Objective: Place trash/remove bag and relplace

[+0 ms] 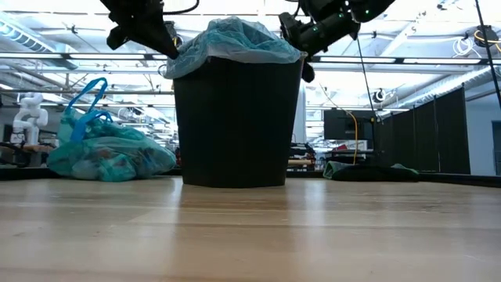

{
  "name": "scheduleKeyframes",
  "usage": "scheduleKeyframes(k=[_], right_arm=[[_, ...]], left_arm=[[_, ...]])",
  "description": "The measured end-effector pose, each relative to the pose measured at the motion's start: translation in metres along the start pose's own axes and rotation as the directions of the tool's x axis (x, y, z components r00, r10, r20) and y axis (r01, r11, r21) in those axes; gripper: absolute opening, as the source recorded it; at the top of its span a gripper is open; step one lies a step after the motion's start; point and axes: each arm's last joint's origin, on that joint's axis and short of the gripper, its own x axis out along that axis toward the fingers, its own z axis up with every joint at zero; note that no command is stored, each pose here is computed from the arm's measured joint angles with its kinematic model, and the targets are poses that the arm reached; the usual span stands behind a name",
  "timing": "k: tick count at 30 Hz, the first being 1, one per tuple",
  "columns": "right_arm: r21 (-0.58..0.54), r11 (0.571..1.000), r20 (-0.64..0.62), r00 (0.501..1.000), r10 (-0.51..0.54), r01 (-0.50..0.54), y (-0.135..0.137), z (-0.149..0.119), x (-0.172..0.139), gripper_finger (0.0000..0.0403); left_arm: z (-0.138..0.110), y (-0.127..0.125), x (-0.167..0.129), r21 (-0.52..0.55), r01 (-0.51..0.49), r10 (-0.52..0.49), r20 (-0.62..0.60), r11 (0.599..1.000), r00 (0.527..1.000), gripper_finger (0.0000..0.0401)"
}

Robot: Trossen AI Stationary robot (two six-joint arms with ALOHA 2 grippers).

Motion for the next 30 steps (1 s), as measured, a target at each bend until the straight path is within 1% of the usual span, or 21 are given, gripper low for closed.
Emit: scheduleKeyframes(k=[3, 6, 8, 12, 17, 21, 24, 30], right_arm=[[0.011, 0.999, -0.009, 0.999, 0.032, -0.032, -0.003, -0.001, 0.004, 0.0], [-0.011, 0.998, 0.016, 0.998, 0.059, -0.058, 0.003, 0.001, 0.006, 0.0], [-0.025, 0.997, 0.031, 0.997, 0.072, -0.071, 0.007, 0.002, 0.007, 0.0], [-0.037, 0.996, 0.021, 0.996, 0.086, -0.085, 0.011, 0.0, 0.011, 0.0], [-0.009, 0.997, -0.029, 0.997, 0.07, -0.071, 0.004, -0.009, 0.024, 0.0], [0.005, 0.998, -0.029, 0.997, 0.069, -0.069, 0.0, -0.011, 0.031, 0.0], [0.006, 0.998, -0.021, 0.997, 0.068, -0.068, 0.0, -0.01, 0.032, 0.0], [0.033, 0.999, -0.02, 0.999, 0.041, -0.041, -0.01, -0.009, 0.029, 0.0]], left_arm=[[0.002, 0.005, 0.003, -0.007, -0.033, 0.033, -0.008, 0.999, 0.999, 0.0], [0.004, 0.009, 0.005, -0.016, -0.05, 0.05, -0.008, 0.999, 0.999, 0.0], [0.005, 0.01, 0.006, -0.021, -0.054, 0.054, -0.009, 0.998, 0.999, 0.0], [0.005, 0.011, 0.006, -0.024, -0.058, 0.057, -0.011, 0.998, 0.998, 0.0], [0.005, 0.012, 0.007, -0.018, -0.063, 0.063, -0.015, 0.998, 0.998, 0.0], [0.005, 0.012, 0.007, -0.004, -0.066, 0.066, -0.016, 0.998, 0.998, 0.0], [0.006, 0.014, 0.008, 0.0, -0.076, 0.076, -0.018, 0.997, 0.997, 0.0], [0.009, 0.02, 0.011, 0.007, -0.104, 0.104, -0.017, 0.995, 0.994, 0.0]])
